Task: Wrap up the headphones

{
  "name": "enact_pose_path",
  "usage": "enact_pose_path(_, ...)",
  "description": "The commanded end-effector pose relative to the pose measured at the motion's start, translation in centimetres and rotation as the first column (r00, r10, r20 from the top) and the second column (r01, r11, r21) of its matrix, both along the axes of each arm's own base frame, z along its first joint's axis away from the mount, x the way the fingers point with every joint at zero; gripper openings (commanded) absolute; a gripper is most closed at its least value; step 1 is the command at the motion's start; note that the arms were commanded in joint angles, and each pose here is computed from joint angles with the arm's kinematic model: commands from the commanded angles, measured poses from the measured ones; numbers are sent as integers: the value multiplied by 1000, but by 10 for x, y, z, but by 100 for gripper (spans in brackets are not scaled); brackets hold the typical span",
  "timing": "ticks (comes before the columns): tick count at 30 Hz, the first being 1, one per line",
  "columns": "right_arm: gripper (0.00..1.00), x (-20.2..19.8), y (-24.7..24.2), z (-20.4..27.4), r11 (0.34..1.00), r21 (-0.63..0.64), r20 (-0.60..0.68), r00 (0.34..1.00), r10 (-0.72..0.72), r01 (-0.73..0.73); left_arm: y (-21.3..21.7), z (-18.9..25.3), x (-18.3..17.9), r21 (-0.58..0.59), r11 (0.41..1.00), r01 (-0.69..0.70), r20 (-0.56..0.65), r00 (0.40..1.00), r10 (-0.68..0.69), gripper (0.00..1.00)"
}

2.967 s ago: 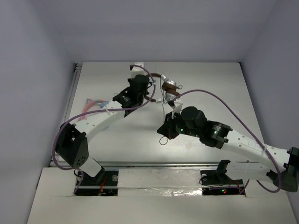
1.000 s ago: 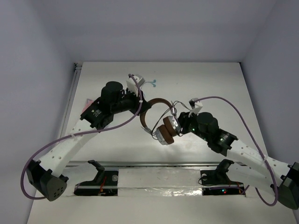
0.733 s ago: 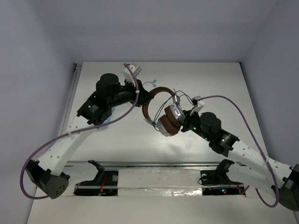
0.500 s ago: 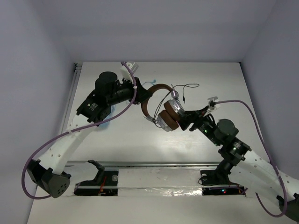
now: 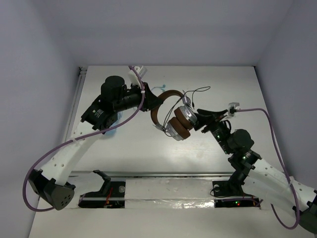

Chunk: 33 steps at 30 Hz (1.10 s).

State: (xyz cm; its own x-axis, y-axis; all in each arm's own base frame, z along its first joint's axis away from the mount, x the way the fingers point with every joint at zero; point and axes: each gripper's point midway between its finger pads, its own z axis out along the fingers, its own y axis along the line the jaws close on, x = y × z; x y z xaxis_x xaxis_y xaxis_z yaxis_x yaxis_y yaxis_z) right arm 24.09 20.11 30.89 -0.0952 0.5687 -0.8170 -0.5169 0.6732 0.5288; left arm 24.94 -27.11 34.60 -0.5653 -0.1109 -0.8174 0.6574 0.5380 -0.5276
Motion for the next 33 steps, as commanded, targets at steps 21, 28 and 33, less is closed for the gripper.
enact_pose_path(21, 62, 18, 8, 74, 997, 67, 217, 975, -56, 43, 6, 34, -18, -84, 996, 23, 53, 998, -19, 0)
enact_pose_path(28, 59, 19, 13, 79, 998, 47, 224, 974, -44, 35, 10, 22, -14, -59, 998, -9, 39, 999, 12, 0)
enact_pose_path(33, 43, 21, 21, 76, 999, 42, 217, 976, -17, 8, 9, 26, -15, -66, 998, -4, 48, 999, 8, 0)
